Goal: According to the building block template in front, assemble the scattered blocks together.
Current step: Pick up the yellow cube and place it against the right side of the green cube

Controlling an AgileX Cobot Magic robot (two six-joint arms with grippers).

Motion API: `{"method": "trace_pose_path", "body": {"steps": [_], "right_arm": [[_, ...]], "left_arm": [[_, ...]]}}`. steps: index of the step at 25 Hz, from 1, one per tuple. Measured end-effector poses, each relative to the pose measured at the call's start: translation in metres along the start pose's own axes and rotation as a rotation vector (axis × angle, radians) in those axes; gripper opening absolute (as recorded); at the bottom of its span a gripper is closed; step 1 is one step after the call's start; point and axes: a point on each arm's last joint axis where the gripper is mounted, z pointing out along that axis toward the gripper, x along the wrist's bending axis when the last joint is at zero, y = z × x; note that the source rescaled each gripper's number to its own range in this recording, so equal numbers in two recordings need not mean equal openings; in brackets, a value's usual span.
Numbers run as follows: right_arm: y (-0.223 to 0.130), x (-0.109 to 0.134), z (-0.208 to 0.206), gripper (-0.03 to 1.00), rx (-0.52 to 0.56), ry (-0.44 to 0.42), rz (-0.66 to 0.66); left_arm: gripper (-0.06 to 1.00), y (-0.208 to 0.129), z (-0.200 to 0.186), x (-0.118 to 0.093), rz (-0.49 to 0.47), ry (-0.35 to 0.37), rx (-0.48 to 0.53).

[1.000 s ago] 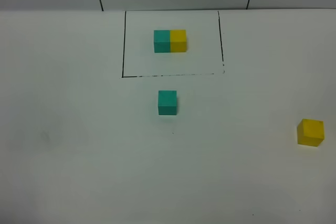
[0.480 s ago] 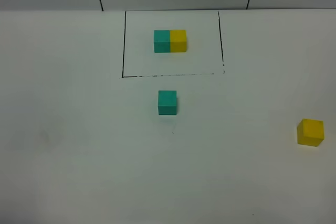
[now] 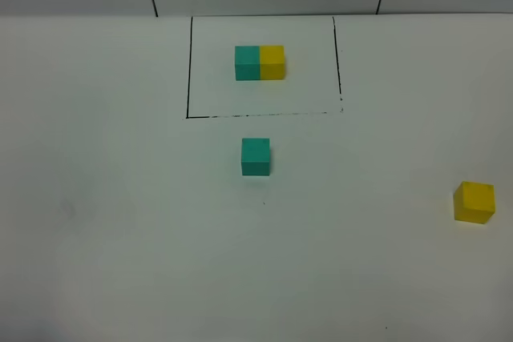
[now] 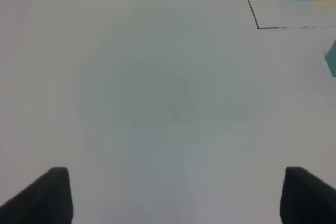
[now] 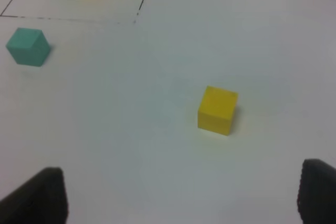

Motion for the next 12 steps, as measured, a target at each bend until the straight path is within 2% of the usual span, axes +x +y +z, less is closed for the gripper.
{"method": "trace_pose_path", "body": {"steps": [12], "right_arm": [[0.0,0.0001,0.0,0.82,0.0,0.001,0.006]], "left_arm": [[0.71,0.0,0.0,0.0,0.0,0.0,0.0]]}}
